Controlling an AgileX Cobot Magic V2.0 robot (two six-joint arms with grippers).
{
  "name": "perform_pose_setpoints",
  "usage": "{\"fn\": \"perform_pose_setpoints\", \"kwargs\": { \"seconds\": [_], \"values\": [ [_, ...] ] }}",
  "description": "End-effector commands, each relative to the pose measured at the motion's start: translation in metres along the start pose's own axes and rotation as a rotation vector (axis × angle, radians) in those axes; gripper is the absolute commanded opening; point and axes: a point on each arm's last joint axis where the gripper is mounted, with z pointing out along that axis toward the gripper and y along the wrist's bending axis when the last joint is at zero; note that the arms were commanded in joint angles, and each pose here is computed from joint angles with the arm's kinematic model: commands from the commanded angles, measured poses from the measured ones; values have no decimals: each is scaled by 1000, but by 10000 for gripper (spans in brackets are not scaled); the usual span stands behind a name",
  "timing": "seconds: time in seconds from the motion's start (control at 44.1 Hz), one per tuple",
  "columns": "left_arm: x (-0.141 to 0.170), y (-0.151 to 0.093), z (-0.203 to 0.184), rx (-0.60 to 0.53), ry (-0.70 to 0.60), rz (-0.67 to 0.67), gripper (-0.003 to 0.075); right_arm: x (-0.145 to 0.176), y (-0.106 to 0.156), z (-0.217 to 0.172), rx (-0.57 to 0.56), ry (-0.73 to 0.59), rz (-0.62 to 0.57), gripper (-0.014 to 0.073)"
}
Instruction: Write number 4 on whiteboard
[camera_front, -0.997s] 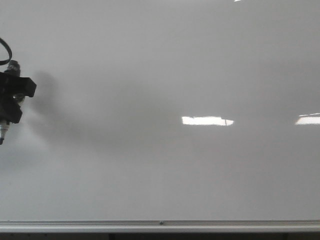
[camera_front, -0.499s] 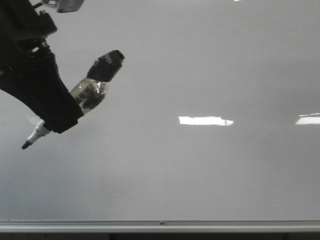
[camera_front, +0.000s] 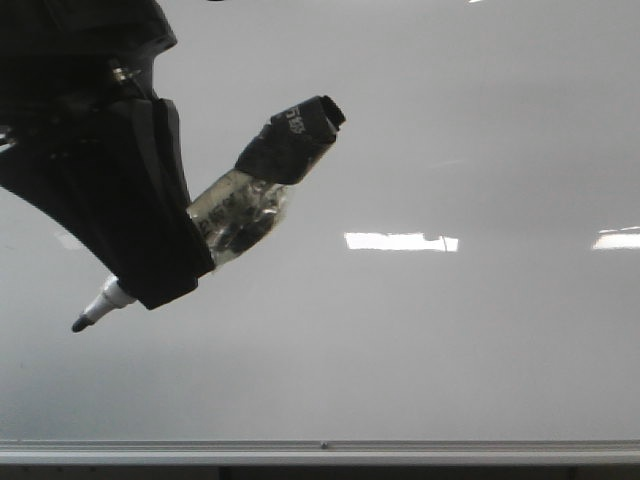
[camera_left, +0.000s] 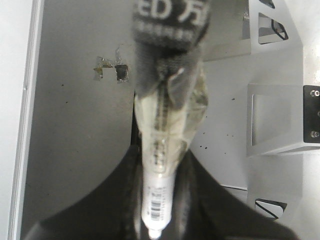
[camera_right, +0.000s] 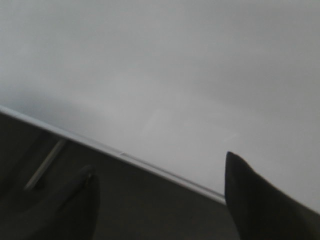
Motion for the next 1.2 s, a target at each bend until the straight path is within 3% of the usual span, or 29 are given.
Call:
{"fn": "perform_pose_setpoints", "kwargs": {
  "seconds": [0.0, 0.159, 0.431, 0.952, 1.065, 1.178],
  "values": [
    [-9, -13, -16, 21, -50, 29, -20, -30, 19, 11, -228, 10, -101, 546],
    [-9, -13, -16, 21, -50, 30, -20, -49, 32, 37, -473, 111, -183, 549],
    [-9, -13, -16, 21, -50, 30, -20, -58, 41, 86, -651, 162, -253, 549],
    [-10, -14, -16, 28, -62, 26, -20, -58, 73, 139, -762, 251, -302, 545],
    [-10, -14, -16, 28, -62, 26, -20, -55, 73, 143, -765, 266, -296, 480],
    [-10, -14, -16, 28, -62, 26, -20, -55, 74, 144, -772, 274, -295, 314]
  ]
}}
